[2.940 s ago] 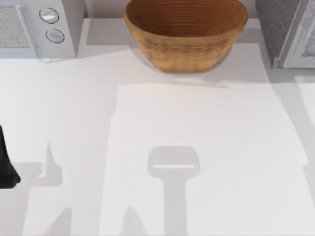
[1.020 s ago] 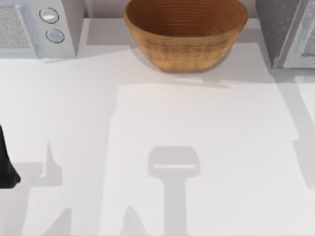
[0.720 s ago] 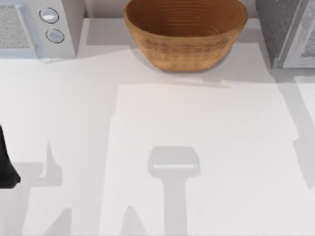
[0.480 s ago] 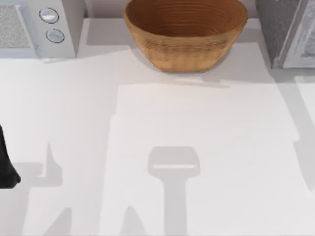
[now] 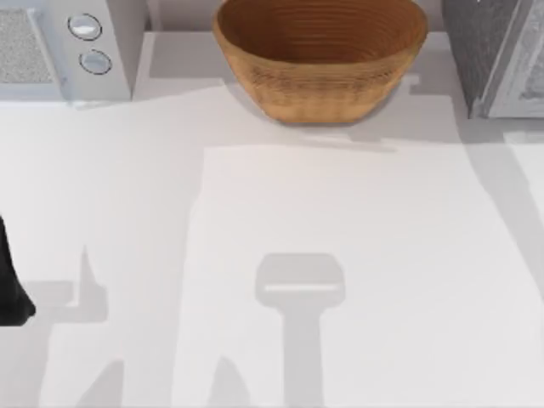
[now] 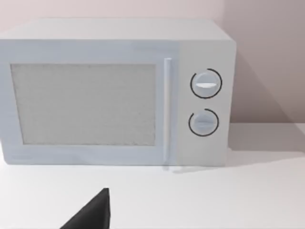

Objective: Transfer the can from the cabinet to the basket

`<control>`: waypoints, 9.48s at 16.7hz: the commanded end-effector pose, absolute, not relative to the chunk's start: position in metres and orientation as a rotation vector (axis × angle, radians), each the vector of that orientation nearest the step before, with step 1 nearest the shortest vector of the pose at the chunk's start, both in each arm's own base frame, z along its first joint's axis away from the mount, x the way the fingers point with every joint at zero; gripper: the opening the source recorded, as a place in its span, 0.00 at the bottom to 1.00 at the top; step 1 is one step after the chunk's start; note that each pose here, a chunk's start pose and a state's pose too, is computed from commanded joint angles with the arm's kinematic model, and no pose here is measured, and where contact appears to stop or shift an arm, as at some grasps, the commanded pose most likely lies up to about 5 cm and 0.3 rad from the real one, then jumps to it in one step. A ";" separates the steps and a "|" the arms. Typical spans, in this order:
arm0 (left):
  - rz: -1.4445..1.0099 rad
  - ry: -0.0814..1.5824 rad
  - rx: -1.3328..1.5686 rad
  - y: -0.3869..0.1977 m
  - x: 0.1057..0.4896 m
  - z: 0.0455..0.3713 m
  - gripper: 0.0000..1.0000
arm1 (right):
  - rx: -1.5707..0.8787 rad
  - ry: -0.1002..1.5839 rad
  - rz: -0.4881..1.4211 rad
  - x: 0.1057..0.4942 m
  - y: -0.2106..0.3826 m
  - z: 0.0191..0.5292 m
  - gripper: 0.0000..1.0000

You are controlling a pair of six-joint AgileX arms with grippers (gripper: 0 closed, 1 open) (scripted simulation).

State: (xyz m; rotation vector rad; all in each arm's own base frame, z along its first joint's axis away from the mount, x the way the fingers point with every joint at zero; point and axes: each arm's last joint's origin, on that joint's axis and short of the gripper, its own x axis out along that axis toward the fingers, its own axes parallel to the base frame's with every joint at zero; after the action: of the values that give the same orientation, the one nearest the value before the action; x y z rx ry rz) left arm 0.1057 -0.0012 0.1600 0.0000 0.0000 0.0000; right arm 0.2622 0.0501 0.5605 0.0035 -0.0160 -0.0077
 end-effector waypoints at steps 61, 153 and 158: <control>0.000 0.000 0.000 -0.001 0.106 0.160 1.00 | 0.004 -0.023 0.002 0.317 0.117 0.338 0.00; 0.000 0.000 0.000 -0.001 0.106 0.160 1.00 | -0.004 0.117 0.152 0.238 0.052 0.277 1.00; 0.000 0.000 0.000 -0.001 0.106 0.160 1.00 | 0.004 0.083 0.114 0.154 0.018 0.233 1.00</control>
State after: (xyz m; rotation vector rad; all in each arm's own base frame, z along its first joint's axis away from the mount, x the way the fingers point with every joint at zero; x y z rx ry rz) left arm 0.1057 -0.0012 0.1600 0.0000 0.0000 0.0000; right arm 0.1542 0.0175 0.2329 0.0042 0.0829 0.1140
